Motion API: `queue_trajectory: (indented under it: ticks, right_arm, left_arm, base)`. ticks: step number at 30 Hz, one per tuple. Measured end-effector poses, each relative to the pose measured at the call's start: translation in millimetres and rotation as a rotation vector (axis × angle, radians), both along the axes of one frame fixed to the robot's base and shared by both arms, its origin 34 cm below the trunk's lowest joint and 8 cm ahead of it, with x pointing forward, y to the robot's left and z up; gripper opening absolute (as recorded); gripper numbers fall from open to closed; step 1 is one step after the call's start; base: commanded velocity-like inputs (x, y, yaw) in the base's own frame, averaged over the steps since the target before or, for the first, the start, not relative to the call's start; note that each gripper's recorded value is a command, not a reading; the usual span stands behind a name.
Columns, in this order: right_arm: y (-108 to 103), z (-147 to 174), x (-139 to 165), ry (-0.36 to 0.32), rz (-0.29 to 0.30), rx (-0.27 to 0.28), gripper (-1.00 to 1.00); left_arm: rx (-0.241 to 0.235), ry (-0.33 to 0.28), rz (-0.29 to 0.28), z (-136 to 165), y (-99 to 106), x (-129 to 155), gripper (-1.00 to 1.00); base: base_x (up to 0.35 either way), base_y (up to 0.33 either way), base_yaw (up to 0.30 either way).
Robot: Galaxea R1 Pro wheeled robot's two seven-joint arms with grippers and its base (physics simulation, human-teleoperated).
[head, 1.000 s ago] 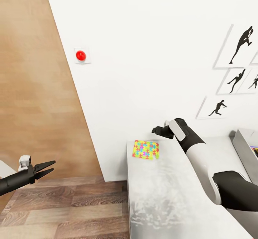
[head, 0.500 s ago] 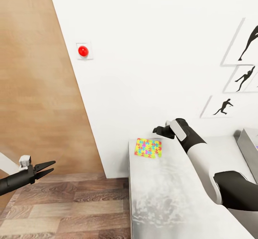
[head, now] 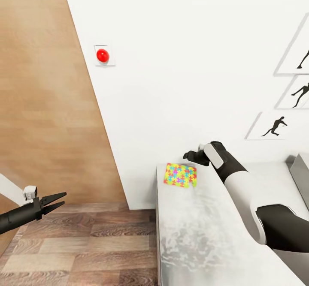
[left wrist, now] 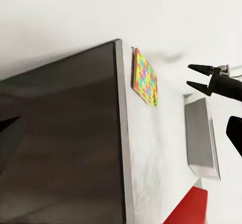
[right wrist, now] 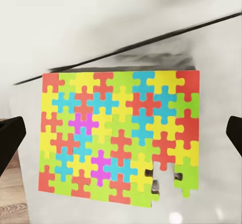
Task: Put all the toys in the child's room - the three board games (two on the bed and one on the table), the two jigsaw puzzles on the table, and the tennis ball on the table - inside the toy box on the table in the child's room.
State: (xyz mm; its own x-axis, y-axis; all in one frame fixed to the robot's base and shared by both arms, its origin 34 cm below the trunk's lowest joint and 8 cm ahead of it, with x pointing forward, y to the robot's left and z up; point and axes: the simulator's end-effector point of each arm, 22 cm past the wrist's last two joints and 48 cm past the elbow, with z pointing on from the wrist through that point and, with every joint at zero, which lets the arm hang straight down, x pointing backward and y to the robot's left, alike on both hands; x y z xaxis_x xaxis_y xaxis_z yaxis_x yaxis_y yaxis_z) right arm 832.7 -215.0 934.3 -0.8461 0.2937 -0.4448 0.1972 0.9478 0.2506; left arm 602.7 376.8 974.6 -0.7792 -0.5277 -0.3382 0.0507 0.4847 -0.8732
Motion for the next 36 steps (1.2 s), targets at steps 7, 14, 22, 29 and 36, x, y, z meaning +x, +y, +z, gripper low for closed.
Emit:
queue_trajectory:
  ticks: [7, 14, 22, 29, 36]
  right_arm:
    - [-12, -8, 0, 0.011, -0.012, -0.011, 1.0]
    - [-15, -16, -1, 0.022, -0.015, -0.014, 1.0]
    - [-15, -26, -2, 0.035, -0.015, -0.014, 1.0]
    - [-18, -34, -3, 0.046, -0.018, -0.016, 1.0]
    - [-30, -43, -5, 0.057, -0.03, -0.028, 1.0]
  left_arm:
    - [0.0, 0.012, -0.001, -6, 0, -1, 1.0]
    - [-0.001, 0.024, -0.001, -12, -1, -1, 1.0]
    - [0.0, 0.038, -0.001, -19, -1, -2, 1.0]
    - [0.001, 0.05, -0.001, -24, -1, -2, 1.0]
    - [0.002, 0.061, -0.002, -30, -1, -3, 1.0]
  base:
    - [0.0, 0.0, 0.069]
    - [0.0, 0.0, 0.069]
    - [0.0, 0.0, 0.069]
    - [0.0, 0.0, 0.069]
    - [0.0, 0.0, 0.069]
